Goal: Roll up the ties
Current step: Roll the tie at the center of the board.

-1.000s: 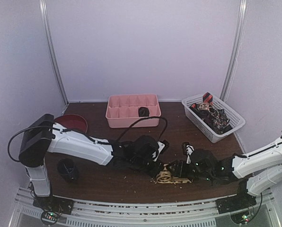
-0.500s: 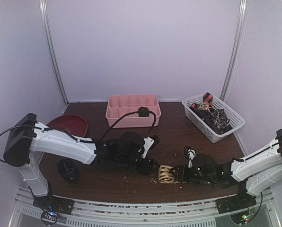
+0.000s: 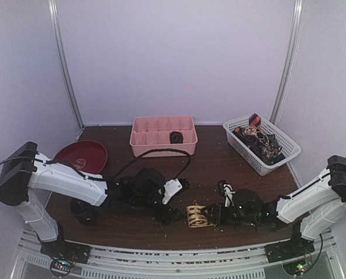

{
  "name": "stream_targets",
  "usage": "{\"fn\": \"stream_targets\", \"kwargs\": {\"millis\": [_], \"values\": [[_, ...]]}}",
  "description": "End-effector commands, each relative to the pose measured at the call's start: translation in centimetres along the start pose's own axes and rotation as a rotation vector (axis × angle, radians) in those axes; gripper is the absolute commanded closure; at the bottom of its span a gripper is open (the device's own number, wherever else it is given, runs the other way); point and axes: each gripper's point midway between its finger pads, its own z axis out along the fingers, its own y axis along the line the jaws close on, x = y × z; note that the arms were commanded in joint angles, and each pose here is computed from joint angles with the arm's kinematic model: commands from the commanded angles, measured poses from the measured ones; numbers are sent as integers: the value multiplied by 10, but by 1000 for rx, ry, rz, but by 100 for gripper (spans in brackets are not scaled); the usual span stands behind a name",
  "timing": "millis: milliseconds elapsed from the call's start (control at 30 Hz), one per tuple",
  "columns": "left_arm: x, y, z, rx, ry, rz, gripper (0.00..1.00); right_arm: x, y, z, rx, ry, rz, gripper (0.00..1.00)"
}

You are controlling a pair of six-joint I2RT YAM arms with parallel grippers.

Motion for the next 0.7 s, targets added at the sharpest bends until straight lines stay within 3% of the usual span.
{"fn": "stream_targets", "kwargs": {"millis": [0, 233, 667], "values": [[-9, -2, -14, 14, -69, 77, 18, 5, 18, 12, -64, 40, -42, 67], [7, -6, -2, 39, -36, 86, 15, 4, 31, 21, -94, 49, -50, 68], [-2, -34, 33, 200, -75, 125, 15, 4, 24, 16, -72, 41, -56, 68]]}}
